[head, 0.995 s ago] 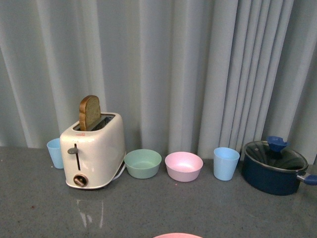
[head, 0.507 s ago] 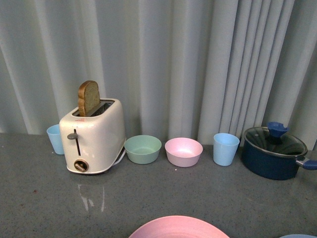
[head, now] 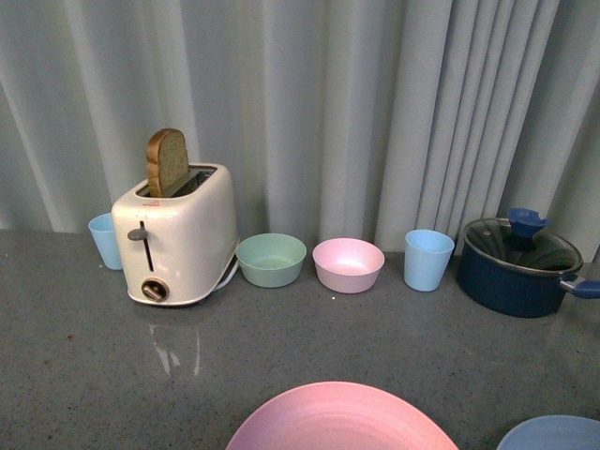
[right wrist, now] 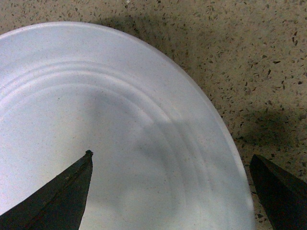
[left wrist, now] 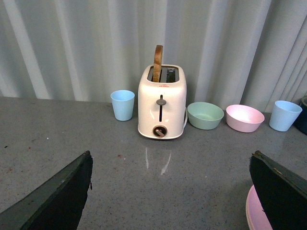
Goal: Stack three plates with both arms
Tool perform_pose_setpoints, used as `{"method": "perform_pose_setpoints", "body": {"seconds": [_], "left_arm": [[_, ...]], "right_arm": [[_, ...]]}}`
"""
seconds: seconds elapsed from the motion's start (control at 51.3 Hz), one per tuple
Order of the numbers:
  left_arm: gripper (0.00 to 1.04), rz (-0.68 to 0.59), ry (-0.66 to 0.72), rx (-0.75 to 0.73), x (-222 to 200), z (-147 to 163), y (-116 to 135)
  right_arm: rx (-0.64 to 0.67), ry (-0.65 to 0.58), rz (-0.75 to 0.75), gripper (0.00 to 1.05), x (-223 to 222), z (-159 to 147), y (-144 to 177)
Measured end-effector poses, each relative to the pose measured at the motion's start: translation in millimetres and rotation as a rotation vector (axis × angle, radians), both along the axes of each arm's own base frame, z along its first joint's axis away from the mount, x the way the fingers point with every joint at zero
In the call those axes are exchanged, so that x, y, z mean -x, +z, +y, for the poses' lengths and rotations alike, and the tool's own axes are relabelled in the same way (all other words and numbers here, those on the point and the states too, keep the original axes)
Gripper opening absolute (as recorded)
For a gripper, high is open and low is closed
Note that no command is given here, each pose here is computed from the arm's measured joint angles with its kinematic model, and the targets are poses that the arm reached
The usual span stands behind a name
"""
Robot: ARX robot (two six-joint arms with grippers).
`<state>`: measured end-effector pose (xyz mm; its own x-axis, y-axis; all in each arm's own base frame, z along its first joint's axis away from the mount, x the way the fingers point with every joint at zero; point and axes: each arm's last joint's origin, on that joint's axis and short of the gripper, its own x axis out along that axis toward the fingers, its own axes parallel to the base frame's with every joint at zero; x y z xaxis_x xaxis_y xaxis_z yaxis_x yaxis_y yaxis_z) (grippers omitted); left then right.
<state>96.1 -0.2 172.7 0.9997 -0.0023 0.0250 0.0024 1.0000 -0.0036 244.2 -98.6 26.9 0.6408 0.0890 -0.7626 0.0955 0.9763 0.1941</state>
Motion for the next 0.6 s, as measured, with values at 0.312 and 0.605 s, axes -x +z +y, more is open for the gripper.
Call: {"method": "perform_pose_setpoints", "body": {"seconds": [0.312,0.605], "left_arm": [[0.98,0.0,0.0,0.0,0.0,0.0,0.0],[0.98,0.0,0.0,0.0,0.0,0.0,0.0]], "right_arm": [[-0.015,-0.001,0.014,0.62,1.3,2.2,-8.3],[-0.071,0.023,-0.028,0.12,9.5,3.3,-6.1]]}}
